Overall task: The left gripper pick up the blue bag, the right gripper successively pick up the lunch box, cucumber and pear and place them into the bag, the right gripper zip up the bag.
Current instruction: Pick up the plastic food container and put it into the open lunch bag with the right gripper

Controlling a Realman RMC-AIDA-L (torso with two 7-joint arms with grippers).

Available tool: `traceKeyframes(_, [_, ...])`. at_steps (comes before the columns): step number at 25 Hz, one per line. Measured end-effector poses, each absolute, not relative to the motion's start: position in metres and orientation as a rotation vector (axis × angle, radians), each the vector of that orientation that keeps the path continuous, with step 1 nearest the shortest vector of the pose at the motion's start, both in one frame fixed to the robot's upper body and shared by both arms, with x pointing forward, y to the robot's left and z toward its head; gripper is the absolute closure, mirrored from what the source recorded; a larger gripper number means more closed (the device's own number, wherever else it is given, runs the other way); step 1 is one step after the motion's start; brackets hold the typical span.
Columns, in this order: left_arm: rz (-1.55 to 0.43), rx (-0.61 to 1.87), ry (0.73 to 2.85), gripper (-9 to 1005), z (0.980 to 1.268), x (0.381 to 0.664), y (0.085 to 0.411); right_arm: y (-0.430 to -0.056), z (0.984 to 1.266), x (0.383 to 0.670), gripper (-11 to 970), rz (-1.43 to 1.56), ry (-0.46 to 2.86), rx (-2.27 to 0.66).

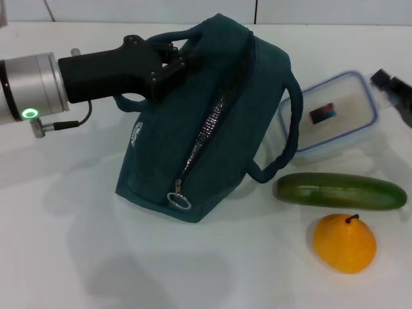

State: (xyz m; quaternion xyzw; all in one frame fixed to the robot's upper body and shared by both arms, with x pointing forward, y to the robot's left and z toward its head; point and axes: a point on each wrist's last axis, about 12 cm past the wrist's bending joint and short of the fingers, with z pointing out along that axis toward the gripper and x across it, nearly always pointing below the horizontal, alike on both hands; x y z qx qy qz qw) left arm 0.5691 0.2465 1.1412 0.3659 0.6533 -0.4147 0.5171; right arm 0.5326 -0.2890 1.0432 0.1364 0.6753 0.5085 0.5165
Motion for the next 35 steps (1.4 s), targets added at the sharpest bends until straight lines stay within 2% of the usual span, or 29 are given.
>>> traceKeyframes(10, [-1.046, 0.926, 1.504, 949, 1.143, 0.562, 0.24, -0.317, 1.074, 0.524, 867, 1.261, 1.42, 0.207])
traceKeyframes(17, [-1.07, 0.914, 1.466, 949, 1.149, 0.56, 0.241, -0.32, 1.093, 0.523, 868, 1.319, 1.31, 0.122])
traceKeyframes(28, [-1.086, 0.917, 1.484, 949, 1.147, 0.562, 0.235, -0.285, 1.145, 0.552, 871, 1.503, 1.145, -0.079])
traceKeyframes(35, [-1.061, 0.952, 1.562, 949, 1.14, 0.573, 0.213, -0.249, 1.177, 0.577, 872, 1.592, 1.068, -0.193])
